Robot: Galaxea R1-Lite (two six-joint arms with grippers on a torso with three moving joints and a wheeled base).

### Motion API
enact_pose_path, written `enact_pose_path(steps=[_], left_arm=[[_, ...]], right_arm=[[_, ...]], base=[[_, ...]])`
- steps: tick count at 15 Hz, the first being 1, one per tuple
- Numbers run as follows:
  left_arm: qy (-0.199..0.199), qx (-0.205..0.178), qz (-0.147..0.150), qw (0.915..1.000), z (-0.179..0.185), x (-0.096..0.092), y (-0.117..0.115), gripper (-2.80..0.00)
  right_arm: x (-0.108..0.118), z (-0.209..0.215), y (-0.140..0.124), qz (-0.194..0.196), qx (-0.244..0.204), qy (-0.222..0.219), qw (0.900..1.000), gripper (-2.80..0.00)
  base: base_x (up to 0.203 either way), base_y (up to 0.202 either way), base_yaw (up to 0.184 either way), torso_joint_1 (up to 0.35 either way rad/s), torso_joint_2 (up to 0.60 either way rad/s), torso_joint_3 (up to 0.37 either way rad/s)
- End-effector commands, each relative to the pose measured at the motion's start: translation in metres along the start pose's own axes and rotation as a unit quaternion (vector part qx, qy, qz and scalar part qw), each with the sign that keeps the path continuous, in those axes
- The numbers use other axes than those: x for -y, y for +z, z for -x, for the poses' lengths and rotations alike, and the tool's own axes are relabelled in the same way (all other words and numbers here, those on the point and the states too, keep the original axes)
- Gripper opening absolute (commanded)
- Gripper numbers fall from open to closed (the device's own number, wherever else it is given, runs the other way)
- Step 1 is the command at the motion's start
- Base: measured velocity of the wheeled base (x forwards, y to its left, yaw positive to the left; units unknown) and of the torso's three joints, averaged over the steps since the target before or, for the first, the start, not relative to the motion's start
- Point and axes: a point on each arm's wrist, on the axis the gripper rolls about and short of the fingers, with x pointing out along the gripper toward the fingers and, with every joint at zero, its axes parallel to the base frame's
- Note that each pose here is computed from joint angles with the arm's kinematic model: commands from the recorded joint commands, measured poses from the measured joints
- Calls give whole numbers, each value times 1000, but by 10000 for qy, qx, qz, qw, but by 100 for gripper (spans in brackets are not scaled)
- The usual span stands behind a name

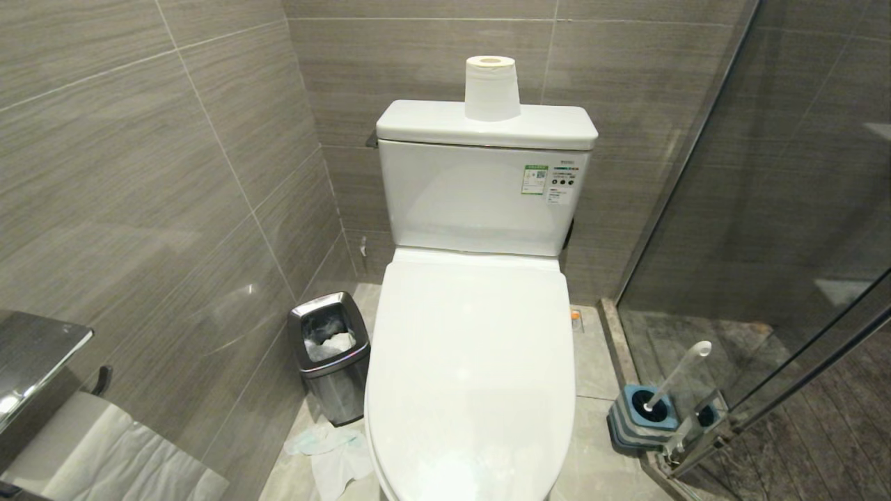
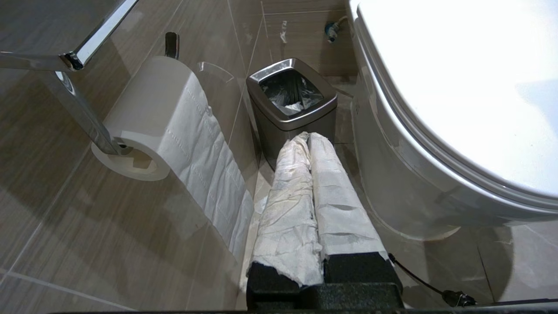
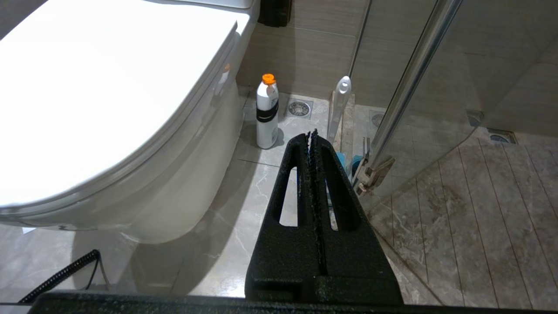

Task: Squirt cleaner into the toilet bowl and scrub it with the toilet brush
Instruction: Use the left hand to lift the toilet lid slightly

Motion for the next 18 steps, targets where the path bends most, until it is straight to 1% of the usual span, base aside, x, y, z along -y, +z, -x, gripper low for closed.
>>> enact_pose_path(steps=[1,9,11,18], left_arm=[[-2,-6,-2,10000,0,0,0,-280],[-2,-6,-10,10000,0,0,0,-280],[-41,-10,-101,9999,0,0,0,-280],[-7,-14,-48,10000,0,0,0,-280]], right_arm=[[0,0,0,2,-11,2,10000,-280],[0,0,0,2,-11,2,10000,-280],[0,0,0,2,-5,2,10000,-280],[0,0,0,2,-11,2,10000,-280]], base=[[0,0,0,0,0,0],[0,0,0,0,0,0],[0,0,0,0,0,0],[0,0,0,0,0,0]])
